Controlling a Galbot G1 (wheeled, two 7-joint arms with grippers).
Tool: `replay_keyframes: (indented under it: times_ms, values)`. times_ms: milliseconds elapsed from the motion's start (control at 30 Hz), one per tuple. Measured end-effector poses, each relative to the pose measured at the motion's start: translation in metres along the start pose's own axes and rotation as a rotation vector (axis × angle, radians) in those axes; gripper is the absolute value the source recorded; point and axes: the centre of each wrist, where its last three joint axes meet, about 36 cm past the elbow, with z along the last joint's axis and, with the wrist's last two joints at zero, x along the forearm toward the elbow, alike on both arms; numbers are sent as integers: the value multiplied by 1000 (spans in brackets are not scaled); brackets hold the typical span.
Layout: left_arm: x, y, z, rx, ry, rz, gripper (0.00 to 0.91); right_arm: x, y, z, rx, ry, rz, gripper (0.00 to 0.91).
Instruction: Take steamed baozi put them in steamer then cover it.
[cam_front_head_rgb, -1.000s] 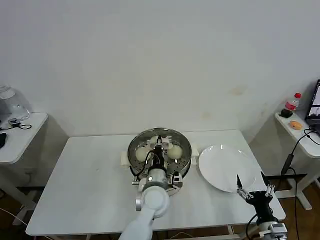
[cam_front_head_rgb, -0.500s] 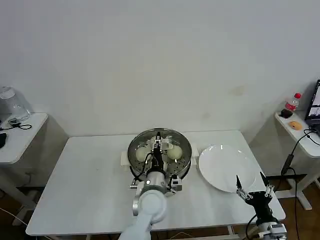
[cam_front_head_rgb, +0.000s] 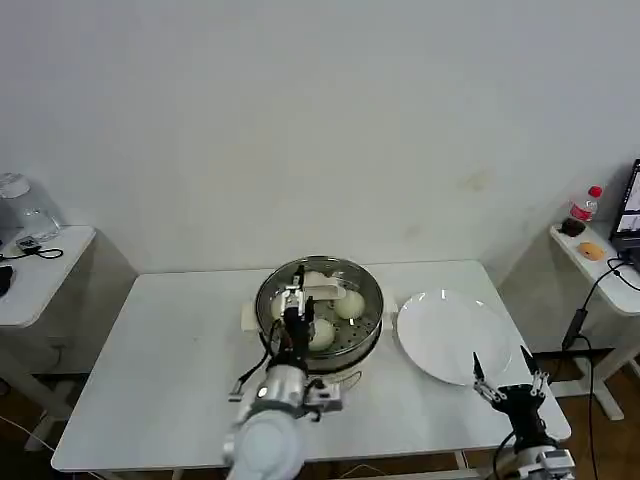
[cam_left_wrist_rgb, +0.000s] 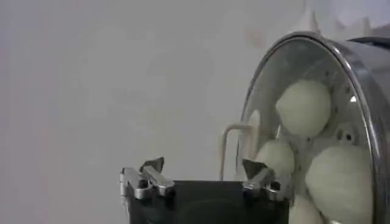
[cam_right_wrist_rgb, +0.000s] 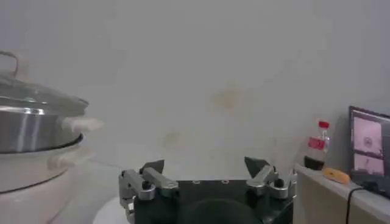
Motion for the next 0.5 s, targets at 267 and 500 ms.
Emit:
replay_keyframes:
  times_ms: [267,500]
  values:
    - [38,18,44,347,-75,-140,907,5,0,0,-3,14,-30,907]
    - [74,14,96,719,15,-178,907,10,1,-10,-14,35,-65,907]
